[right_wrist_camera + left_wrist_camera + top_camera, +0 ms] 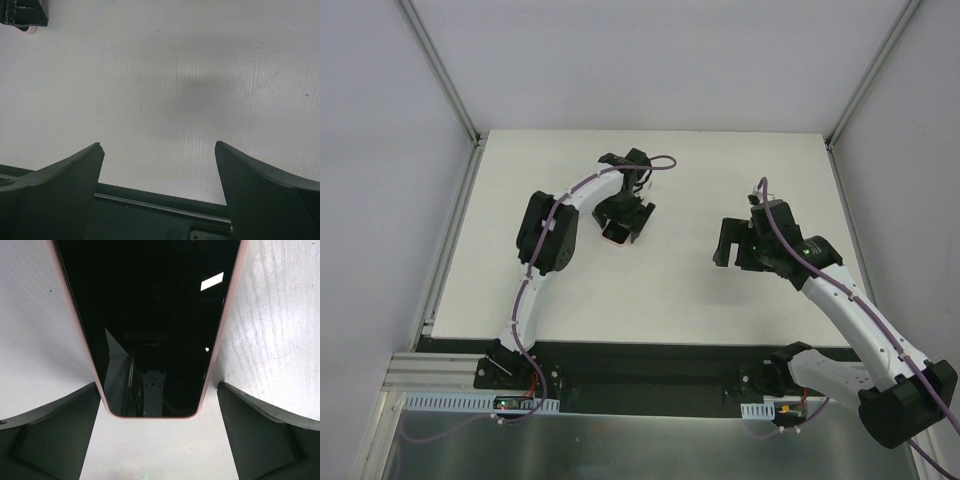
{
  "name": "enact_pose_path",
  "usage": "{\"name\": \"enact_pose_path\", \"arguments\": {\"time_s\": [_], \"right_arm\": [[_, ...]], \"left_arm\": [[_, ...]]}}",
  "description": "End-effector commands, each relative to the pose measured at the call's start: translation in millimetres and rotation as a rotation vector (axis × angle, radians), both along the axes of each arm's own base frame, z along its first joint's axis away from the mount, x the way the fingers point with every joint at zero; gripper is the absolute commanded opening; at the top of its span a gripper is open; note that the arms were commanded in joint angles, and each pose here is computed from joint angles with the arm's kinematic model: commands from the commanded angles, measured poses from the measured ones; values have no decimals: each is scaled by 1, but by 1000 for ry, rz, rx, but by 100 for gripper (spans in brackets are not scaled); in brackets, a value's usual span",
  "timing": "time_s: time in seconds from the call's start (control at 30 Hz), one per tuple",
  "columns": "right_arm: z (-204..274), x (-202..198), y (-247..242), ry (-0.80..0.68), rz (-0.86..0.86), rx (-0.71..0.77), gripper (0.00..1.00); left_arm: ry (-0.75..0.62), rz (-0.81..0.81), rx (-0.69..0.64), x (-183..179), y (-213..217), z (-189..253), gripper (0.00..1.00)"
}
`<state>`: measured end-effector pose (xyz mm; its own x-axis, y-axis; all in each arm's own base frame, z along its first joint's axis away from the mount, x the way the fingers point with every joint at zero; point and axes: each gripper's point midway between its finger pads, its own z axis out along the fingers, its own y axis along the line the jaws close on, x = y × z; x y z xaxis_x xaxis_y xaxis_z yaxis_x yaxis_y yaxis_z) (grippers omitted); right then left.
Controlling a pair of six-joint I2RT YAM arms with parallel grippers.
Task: Take the phone out of the phone case
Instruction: Pick up the phone at the center of the board.
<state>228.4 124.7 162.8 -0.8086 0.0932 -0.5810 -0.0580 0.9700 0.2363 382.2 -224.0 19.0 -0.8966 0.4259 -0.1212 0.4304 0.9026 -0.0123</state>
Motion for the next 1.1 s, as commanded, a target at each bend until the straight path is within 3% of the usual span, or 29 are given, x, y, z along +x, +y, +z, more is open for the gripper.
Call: {"name": "enact_pose_path", "arguments": {"time_s": [0.0, 0.1, 0.17, 0.3, 0.47, 0.6, 0.7, 0.73, 1.07], "right_arm": [[7, -3, 2, -18, -11, 27, 96], [7, -4, 2, -16, -18, 33, 96], [7, -5, 1, -12, -34, 41, 96], [-3, -4, -6, 26, -140, 30, 96], [-24, -3, 24, 134, -256, 228, 96], [-26, 11, 76, 192, -246, 520, 99], [-30, 23, 97, 231, -262, 629, 95], [-30, 26, 102, 232, -255, 644, 91], [-49, 56, 149, 357, -308, 754, 81]], "left_arm": [[-13, 2, 63, 7, 8, -9, 99], [1, 13, 61, 3, 8, -11, 98], [15, 20, 27, -2, 3, -8, 82], [37, 33, -82, -21, -10, 13, 76], [49, 57, -286, -47, -37, 38, 74], [91, 57, -366, -77, -46, 50, 73], [124, 50, -425, -97, -54, 57, 72], [136, 57, -438, -103, -57, 58, 72], [172, 75, -564, -141, -65, 77, 70]]}}
